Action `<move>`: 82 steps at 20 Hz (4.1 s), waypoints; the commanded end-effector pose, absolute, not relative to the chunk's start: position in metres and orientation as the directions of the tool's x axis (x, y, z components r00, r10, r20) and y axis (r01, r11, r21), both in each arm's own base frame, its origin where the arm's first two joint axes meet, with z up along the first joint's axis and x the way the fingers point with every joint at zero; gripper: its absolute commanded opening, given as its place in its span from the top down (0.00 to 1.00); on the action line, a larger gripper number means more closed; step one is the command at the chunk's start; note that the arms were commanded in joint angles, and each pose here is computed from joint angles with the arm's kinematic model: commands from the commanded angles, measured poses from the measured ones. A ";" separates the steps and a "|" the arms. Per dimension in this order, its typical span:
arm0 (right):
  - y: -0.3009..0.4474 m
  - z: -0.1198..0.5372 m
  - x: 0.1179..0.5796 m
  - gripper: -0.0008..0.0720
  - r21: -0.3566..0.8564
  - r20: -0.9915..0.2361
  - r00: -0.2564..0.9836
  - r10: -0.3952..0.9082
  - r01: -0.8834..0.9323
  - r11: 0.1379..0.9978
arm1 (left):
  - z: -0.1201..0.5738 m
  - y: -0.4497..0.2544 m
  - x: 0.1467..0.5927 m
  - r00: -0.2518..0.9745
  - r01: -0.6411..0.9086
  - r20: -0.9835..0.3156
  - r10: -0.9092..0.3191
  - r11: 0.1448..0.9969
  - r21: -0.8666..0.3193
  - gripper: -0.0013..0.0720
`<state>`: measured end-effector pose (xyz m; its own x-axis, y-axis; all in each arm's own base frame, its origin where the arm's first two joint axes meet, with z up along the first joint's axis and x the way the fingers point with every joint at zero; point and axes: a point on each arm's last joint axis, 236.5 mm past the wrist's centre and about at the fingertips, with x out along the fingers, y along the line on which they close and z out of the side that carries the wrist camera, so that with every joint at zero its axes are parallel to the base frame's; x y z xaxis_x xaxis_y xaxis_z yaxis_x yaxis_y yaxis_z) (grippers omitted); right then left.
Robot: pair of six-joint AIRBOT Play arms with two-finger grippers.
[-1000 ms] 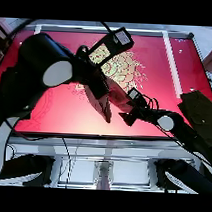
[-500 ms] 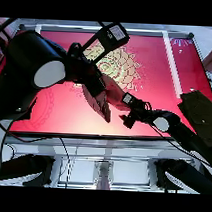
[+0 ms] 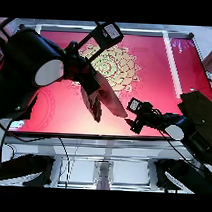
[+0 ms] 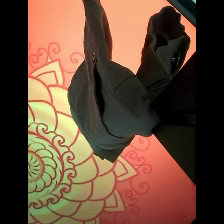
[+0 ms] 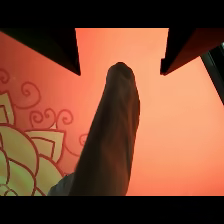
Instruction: Fold the clothes and pants, and hang the long-sleeved shirts on hangers.
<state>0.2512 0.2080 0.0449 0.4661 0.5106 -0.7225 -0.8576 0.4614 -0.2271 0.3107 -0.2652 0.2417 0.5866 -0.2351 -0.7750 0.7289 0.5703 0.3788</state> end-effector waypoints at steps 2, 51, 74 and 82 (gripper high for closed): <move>0.223 0.051 0.259 0.24 -0.166 -0.677 0.476 0.561 -0.841 0.514 | 0.242 -0.264 0.311 0.587 0.727 -0.776 -0.230 0.571 0.381 0.93; 0.150 0.230 0.169 0.98 -0.189 -0.775 0.422 0.471 -0.865 0.464 | 0.249 -0.199 0.230 0.371 0.634 -0.899 -0.234 0.771 0.062 0.93; 0.155 0.034 0.440 0.98 -0.183 -0.861 0.463 0.209 -0.666 0.723 | 0.036 -0.161 0.489 0.363 0.623 -0.932 -0.008 0.746 0.236 0.93; 0.158 0.011 0.368 0.99 0.023 -0.962 0.162 0.219 -0.753 0.658 | 0.037 -0.153 0.465 0.287 0.723 -0.958 0.011 0.653 0.224 0.93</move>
<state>0.4054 0.1547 0.0207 0.3221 0.2071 -0.9238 -0.7127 0.6953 -0.0926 0.4762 -0.1581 0.0371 0.3239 -0.0037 -0.9461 0.6841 0.6917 0.2315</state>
